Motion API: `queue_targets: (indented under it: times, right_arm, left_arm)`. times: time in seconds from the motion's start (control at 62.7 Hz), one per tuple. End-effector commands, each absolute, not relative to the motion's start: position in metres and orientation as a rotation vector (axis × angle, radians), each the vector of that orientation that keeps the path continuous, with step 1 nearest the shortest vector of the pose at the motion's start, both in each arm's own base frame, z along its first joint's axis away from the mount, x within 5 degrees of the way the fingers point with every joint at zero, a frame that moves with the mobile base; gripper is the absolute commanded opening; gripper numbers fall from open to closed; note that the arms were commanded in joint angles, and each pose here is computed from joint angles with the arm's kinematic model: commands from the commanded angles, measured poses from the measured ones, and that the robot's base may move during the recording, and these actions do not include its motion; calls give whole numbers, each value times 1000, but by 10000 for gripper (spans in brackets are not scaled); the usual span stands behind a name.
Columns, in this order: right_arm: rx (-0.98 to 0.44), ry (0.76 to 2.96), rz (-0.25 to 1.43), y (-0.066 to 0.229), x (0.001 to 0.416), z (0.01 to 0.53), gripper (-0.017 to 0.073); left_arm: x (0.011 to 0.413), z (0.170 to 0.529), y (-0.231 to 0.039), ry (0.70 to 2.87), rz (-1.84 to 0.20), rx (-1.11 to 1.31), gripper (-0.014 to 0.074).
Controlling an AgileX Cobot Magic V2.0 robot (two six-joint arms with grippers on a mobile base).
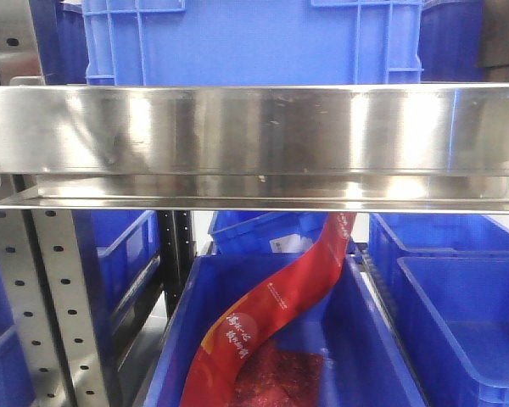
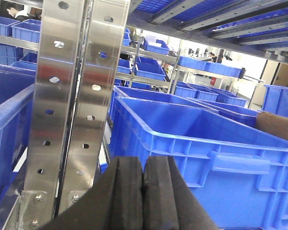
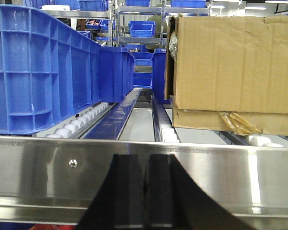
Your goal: Grab PVC pipe and place in blue bin
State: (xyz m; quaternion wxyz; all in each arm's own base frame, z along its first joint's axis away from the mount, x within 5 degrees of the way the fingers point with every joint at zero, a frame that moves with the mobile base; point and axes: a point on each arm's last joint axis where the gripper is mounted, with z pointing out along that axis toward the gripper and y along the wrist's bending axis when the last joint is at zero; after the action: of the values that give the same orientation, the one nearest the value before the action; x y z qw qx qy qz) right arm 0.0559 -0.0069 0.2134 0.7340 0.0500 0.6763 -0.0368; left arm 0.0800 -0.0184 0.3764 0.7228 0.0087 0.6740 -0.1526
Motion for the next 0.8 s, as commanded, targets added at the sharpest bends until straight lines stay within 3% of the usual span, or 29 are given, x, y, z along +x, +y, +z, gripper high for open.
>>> queue_targets:
  times: [0.0, 0.781]
  right_arm:
    - [105, 1509, -93, -7, 56, 211, -167]
    - [113, 1498, -84, -7, 56, 212, -167]
  left_arm:
    - [79, 378, -18, 1466, -340, 10, -111]
    - [79, 378, -18, 1466, -340, 10, -111]
